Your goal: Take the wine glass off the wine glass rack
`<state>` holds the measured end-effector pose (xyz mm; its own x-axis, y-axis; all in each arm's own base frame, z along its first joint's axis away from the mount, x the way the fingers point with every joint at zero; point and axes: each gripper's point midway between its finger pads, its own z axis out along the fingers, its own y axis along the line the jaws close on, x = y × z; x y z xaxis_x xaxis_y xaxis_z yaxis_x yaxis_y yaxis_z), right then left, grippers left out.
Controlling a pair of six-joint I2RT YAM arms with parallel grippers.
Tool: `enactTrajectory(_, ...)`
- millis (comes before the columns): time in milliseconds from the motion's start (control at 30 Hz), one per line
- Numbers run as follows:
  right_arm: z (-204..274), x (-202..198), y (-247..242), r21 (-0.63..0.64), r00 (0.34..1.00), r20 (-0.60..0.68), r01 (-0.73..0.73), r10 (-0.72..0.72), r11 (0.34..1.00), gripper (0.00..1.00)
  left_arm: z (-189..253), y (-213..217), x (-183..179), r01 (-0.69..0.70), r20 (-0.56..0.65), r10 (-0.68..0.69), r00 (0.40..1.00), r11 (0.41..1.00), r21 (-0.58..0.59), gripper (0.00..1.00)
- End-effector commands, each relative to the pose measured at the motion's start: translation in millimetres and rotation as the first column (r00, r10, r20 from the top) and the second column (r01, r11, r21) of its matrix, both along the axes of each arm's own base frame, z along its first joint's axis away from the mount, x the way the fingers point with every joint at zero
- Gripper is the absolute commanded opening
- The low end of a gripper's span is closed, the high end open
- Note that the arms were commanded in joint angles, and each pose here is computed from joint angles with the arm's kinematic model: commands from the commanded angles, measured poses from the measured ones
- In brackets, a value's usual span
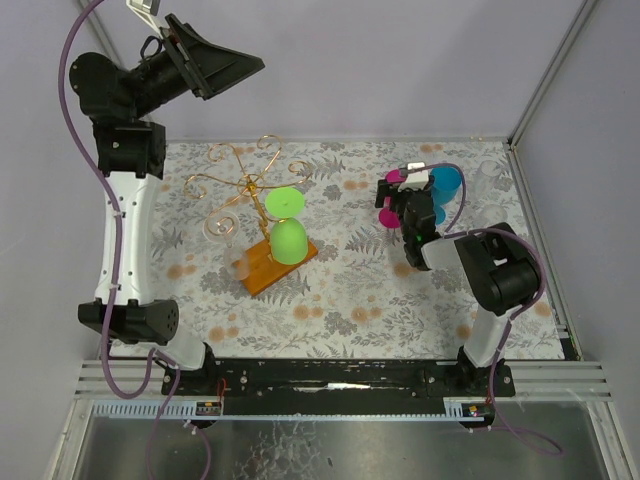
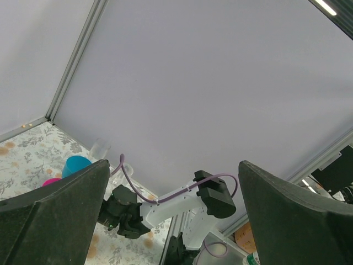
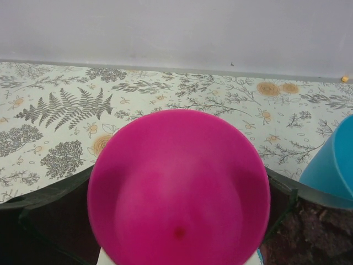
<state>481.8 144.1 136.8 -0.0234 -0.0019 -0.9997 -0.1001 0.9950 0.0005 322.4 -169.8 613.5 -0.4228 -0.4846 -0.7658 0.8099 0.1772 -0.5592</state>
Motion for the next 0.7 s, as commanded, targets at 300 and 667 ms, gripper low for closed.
enactTrajectory(300, 46, -4, -8, 0.015, 0.983, 0.181, 0.025, -0.028, 1.000, 0.99, 8, 1, -24, 0.009, 0.051, -0.010, 0.999, 1.000, 0.019, 1.00)
enactTrajectory(667, 153, -40, -18, 0.051, 0.931, 0.364, -0.005, -0.013, 0.999, 0.99, 2, 1, -17, 0.012, 0.050, -0.012, 0.999, 1.000, 0.011, 1.00)
